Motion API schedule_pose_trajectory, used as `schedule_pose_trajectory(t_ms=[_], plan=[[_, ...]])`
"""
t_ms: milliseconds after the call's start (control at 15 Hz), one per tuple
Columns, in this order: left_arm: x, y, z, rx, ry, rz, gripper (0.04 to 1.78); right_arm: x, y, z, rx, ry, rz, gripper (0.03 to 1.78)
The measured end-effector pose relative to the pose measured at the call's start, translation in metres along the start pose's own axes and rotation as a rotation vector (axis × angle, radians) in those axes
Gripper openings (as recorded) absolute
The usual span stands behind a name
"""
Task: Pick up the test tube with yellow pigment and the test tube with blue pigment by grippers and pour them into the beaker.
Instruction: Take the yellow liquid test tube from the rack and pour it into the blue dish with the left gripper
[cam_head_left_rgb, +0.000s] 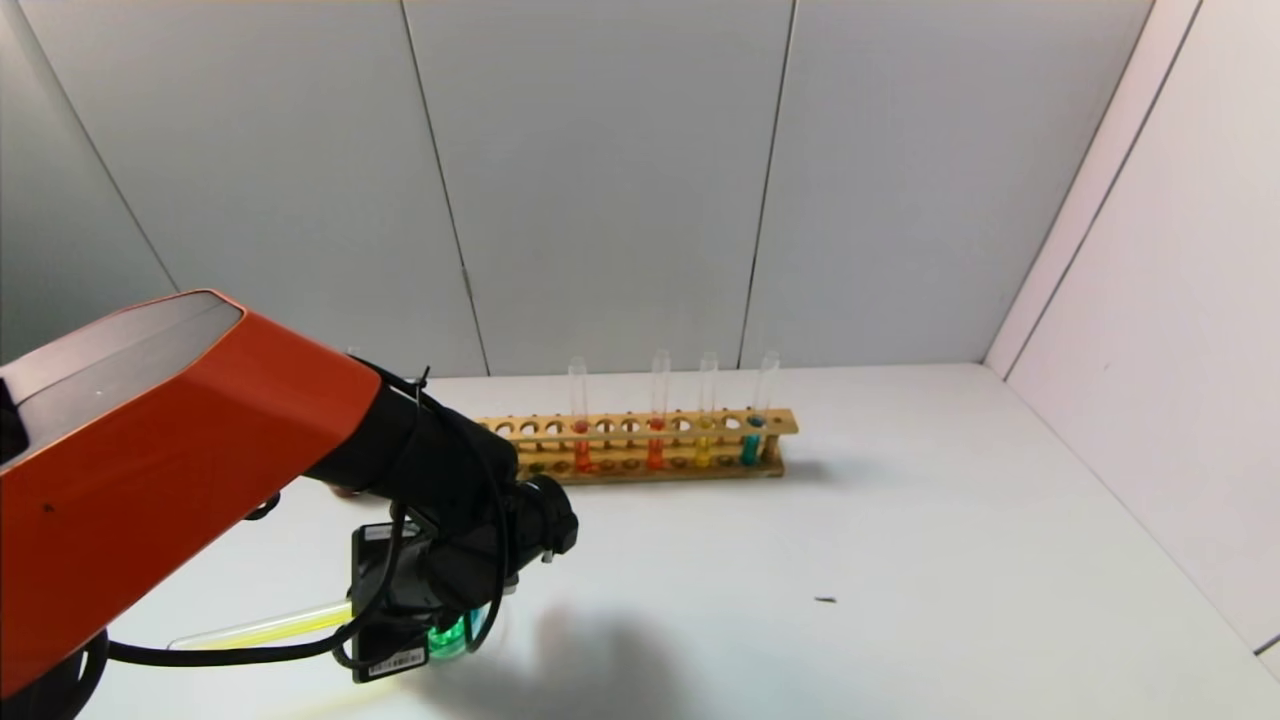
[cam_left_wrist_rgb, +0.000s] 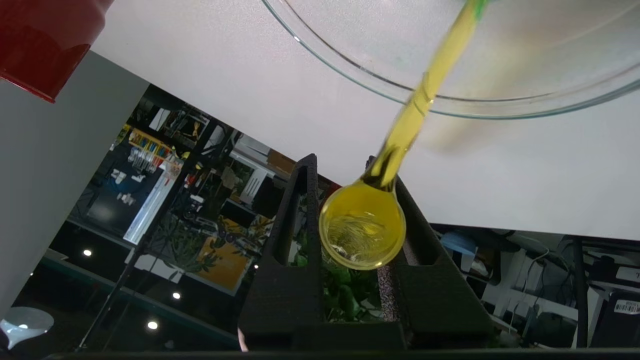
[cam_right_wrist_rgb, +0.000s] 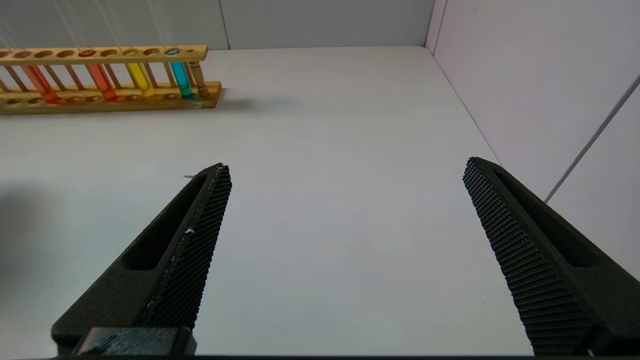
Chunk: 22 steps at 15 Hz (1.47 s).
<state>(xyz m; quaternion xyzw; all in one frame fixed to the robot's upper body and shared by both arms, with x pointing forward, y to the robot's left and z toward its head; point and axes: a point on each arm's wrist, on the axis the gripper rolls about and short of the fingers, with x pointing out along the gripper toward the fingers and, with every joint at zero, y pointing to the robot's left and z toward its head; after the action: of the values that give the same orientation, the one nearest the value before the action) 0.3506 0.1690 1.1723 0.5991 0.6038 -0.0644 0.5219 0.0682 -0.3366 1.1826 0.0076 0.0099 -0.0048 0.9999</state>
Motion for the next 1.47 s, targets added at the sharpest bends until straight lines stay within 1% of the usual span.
schedule_pose_trajectory(t_ms=[400,800,1133,1467], plan=[[-0.009,0.008,0.002,0.036,0.032,-0.010,0.34,0.000,0.000,0.000,0.000,0.000,0.000,1.70],[-0.012,0.011,0.009,0.055,0.044,-0.013,0.34,0.000,0.000,0.000,0.000,0.000,0.000,1.70],[-0.015,0.014,0.009,0.104,0.094,-0.031,0.34,0.000,0.000,0.000,0.000,0.000,0.000,1.70],[-0.018,0.016,0.012,0.138,0.124,-0.041,0.34,0.000,0.000,0.000,0.000,0.000,0.000,1.70]])
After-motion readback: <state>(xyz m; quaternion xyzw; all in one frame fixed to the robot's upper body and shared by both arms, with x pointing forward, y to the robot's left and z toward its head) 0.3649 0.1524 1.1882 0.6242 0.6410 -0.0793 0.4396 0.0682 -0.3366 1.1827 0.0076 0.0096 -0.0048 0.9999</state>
